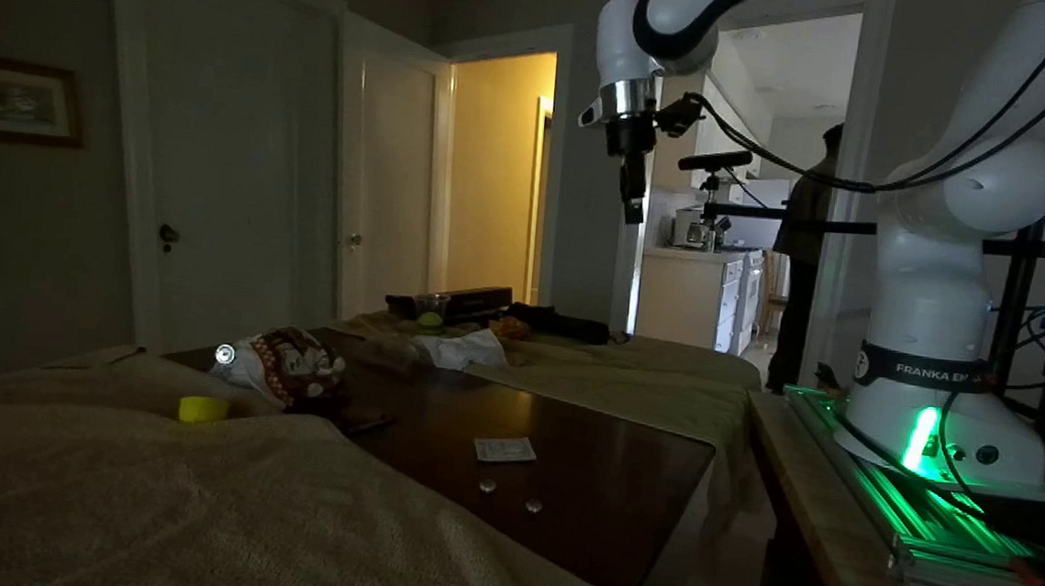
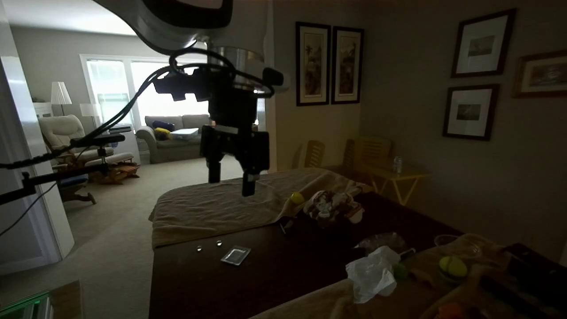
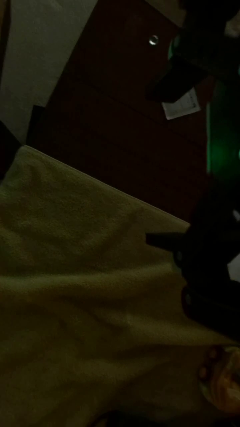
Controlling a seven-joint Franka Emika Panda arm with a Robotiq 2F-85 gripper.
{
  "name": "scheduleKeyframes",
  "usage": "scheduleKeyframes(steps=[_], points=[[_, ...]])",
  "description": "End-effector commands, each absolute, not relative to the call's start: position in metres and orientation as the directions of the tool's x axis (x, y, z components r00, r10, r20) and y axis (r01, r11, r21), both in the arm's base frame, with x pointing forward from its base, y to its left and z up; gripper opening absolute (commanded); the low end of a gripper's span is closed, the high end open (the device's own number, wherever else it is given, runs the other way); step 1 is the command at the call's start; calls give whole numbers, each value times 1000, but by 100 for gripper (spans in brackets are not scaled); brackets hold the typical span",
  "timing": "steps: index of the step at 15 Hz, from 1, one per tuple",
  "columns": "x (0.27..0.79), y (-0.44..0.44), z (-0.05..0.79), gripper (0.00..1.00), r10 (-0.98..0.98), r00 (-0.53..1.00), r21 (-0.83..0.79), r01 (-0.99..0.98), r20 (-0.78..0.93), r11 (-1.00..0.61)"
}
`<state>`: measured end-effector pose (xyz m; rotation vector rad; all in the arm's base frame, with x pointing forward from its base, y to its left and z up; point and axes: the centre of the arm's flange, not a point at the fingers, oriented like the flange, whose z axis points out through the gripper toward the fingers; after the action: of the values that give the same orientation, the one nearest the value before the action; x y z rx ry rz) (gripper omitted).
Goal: Move the clear cup to the left.
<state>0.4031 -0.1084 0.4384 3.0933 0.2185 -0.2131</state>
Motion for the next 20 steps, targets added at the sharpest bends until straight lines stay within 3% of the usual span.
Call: scheduleKeyframes(steps=[1, 5, 10, 11, 20], points=[[448, -133, 489, 100, 109, 993, 88, 105, 39, -991], [495, -175, 548, 100, 96, 969, 139, 66, 226, -988], [544, -206, 587, 100, 162, 941, 74, 146, 299, -987], [510, -190, 570, 100, 131, 946, 120, 99, 295, -988], [510, -186, 560, 100, 111, 946, 106, 83, 304, -991]])
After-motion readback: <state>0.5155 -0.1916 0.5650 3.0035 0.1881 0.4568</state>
